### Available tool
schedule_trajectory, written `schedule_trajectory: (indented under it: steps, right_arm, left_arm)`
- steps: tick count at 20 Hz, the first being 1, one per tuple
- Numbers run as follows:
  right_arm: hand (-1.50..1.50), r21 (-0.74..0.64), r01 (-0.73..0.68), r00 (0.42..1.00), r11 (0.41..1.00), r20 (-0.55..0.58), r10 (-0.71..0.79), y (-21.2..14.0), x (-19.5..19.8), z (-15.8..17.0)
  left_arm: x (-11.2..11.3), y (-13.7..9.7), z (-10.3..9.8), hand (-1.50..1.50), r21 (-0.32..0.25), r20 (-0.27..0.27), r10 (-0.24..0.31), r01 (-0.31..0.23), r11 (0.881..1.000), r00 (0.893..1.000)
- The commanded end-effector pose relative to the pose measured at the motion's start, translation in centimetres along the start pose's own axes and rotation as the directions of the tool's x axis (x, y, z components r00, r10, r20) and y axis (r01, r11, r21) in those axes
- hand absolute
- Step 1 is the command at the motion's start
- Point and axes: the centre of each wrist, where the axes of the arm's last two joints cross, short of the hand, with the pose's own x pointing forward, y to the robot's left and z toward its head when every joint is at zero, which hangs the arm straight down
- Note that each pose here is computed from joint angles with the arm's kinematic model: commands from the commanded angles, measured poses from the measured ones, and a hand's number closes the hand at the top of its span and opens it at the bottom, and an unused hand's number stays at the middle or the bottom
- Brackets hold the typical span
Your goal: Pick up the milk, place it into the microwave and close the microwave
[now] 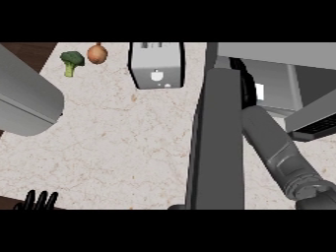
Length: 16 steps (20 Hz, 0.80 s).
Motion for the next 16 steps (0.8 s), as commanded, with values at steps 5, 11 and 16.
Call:
schedule_trajectory:
  steps: [5, 11, 16]
  right_arm:
    - [-1.50, 0.033, 0.298, 0.954, 0.954, -0.030, -0.297, -0.5, -2.2, 1.8]
    - [-1.50, 0.066, 0.446, 0.894, 0.892, -0.066, -0.442, 1.5, -3.4, 5.3]
    - [-1.50, 0.057, 0.460, 0.888, 0.886, -0.042, -0.458, 0.5, -5.9, 7.7]
  left_arm:
    - [0.2, -0.1, 0.9, -1.50, 0.005, -0.006, -0.012, 0.012, 1.000, 1.000]
    - [0.6, -0.2, 0.5, -1.50, 0.035, -0.004, -0.025, 0.025, 0.999, 1.000]
    - [1.3, -0.9, 1.5, -1.50, 0.034, -0.021, -0.024, 0.025, 0.999, 0.999]
